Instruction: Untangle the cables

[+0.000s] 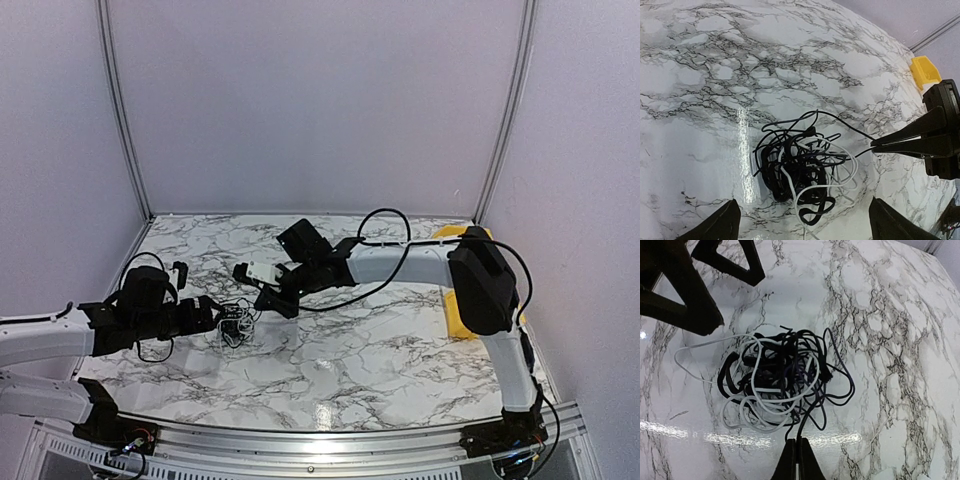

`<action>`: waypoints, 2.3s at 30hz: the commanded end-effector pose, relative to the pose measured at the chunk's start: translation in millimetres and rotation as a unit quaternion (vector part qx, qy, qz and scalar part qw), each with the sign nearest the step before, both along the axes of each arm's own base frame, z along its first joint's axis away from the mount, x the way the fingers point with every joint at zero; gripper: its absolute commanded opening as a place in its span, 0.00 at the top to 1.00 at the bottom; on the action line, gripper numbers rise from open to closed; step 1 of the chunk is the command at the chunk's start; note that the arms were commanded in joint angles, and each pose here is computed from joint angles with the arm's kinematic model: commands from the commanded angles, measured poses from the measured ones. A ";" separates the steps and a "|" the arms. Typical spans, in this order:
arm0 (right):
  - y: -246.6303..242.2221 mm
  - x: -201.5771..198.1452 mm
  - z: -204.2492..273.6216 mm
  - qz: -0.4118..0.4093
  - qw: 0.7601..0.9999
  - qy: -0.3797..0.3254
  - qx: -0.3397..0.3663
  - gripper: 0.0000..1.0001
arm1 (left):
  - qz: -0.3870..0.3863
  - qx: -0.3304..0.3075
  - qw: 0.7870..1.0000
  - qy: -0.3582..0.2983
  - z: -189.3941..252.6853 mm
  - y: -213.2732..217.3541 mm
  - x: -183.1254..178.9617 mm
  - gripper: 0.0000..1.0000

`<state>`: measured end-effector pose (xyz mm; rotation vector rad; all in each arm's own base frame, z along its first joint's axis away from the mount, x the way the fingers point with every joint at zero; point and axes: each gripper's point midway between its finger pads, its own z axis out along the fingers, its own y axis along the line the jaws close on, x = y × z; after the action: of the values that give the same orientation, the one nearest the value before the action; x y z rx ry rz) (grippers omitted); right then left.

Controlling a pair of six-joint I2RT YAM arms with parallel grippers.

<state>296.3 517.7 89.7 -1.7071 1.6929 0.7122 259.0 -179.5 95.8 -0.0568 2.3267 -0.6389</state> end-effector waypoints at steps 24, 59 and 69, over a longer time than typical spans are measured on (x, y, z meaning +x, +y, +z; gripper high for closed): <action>15.7 -11.2 100.9 0.009 0.996 0.011 0.092 1.00 | 0.024 -0.060 0.998 -0.003 -34.9 -50.0 55.3 0.12; -124.2 17.9 428.0 -0.029 0.935 -0.231 0.268 1.00 | 0.131 0.068 0.984 0.097 -121.5 13.2 27.4 0.25; -236.1 37.6 507.7 -0.118 0.892 -0.308 0.308 1.00 | 0.136 0.086 0.981 0.106 -128.1 19.0 24.1 0.25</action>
<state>356.1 337.9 517.3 -1.2122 1.1963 0.5354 325.0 -201.8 27.9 -0.3624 2.2689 -0.5704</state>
